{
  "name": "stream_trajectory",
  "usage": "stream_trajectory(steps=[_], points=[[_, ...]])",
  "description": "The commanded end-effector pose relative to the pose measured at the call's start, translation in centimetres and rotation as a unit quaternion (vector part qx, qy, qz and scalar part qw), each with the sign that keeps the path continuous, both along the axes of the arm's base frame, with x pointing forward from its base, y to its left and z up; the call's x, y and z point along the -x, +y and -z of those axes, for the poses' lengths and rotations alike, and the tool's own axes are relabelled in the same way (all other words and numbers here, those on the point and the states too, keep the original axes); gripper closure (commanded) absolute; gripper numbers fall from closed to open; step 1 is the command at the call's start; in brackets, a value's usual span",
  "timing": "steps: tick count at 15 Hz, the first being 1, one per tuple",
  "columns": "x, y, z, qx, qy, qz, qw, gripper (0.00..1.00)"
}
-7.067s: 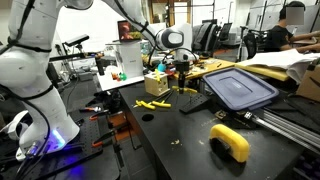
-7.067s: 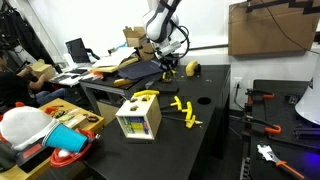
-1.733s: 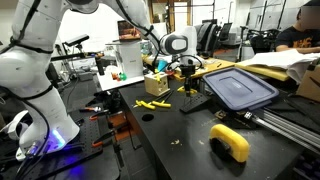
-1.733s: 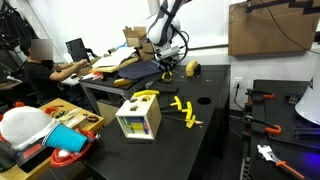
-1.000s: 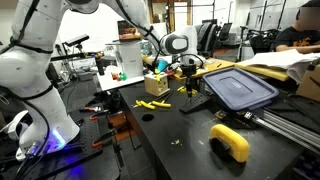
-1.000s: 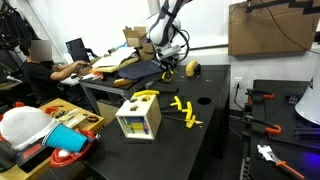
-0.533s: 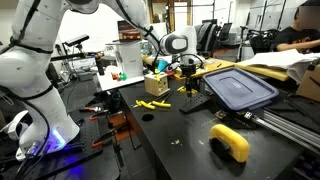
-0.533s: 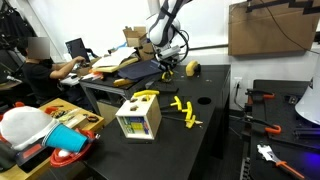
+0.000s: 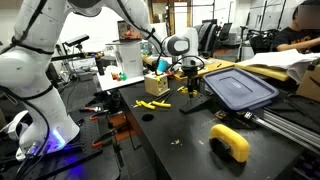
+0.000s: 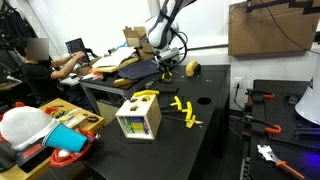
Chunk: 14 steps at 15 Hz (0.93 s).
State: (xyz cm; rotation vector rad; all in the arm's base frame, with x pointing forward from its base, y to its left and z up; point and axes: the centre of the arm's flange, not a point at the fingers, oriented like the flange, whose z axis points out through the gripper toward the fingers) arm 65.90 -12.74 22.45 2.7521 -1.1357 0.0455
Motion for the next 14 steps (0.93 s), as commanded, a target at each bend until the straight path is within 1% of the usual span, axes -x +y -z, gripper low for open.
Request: stream_trajectory(steps=[1,5,14], points=[[-1.8,-0.4,0.0,0.000,-0.005,0.001,1.0000,0.96],[-2.1,-0.2,0.0,-0.003,-0.006,-0.001,1.0000,0.96],[-0.8,0.1,-0.5,-0.015,0.008,-0.001,0.9999,0.96]])
